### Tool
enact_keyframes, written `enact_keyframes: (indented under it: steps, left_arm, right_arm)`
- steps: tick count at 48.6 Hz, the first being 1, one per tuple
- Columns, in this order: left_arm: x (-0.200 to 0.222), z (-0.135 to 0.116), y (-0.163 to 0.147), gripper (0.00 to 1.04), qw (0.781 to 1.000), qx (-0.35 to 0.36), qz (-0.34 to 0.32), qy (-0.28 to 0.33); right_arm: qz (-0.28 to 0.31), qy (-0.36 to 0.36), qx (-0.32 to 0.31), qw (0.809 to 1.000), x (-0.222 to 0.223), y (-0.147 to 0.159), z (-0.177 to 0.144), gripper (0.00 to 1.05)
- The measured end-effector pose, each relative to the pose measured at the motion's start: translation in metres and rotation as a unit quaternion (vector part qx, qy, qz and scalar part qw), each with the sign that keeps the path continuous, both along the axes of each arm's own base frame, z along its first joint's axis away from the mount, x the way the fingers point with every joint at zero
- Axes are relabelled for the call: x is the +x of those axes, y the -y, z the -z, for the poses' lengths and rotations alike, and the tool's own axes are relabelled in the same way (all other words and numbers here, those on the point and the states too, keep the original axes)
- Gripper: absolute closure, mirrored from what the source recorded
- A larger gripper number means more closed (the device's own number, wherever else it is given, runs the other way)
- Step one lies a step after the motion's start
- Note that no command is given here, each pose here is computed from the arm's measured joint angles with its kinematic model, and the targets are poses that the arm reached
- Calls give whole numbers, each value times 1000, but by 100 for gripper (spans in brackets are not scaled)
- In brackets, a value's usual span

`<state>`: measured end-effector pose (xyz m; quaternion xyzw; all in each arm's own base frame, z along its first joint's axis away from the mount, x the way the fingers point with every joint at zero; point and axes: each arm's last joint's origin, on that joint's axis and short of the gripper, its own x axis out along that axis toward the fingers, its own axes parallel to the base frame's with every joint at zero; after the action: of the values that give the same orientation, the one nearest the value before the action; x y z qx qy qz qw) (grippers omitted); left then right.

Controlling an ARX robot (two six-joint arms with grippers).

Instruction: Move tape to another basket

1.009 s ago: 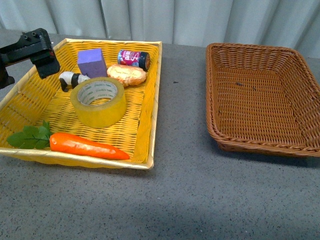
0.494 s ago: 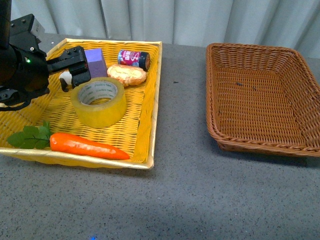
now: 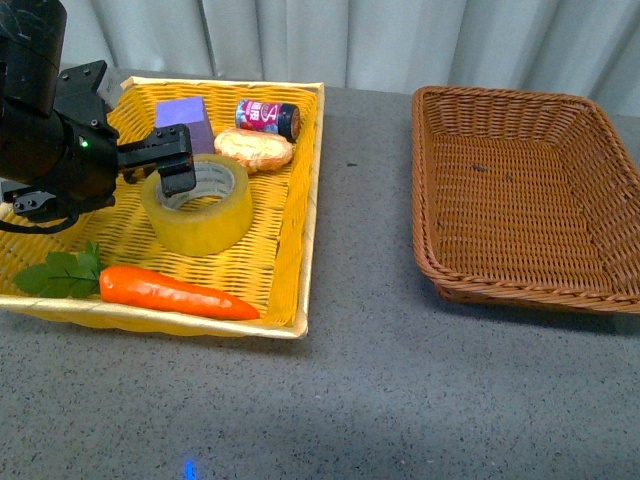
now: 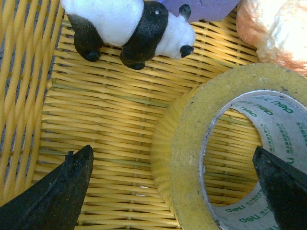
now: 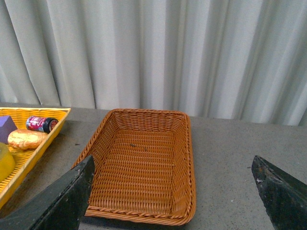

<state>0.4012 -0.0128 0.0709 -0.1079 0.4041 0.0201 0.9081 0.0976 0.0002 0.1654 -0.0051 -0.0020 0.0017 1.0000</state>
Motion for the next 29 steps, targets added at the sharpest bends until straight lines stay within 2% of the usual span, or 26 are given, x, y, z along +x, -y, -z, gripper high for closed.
enact_keyframes:
  steps: [9, 16, 20, 29]
  left_arm:
    - [3, 3, 2, 7, 1000, 9, 9, -13]
    - [4, 7, 5, 37, 999, 15, 20, -19]
    - [4, 7, 5, 48, 999, 16, 21, -18]
    - [8, 4, 8, 82, 1000, 16, 23, -12]
  right_arm:
    - [0, 0, 0, 1000, 0, 0, 0, 9]
    - [0, 0, 0, 1000, 0, 0, 0, 9]
    - [0, 0, 0, 1000, 0, 0, 0, 9]
    - [0, 0, 0, 1000, 0, 0, 0, 9]
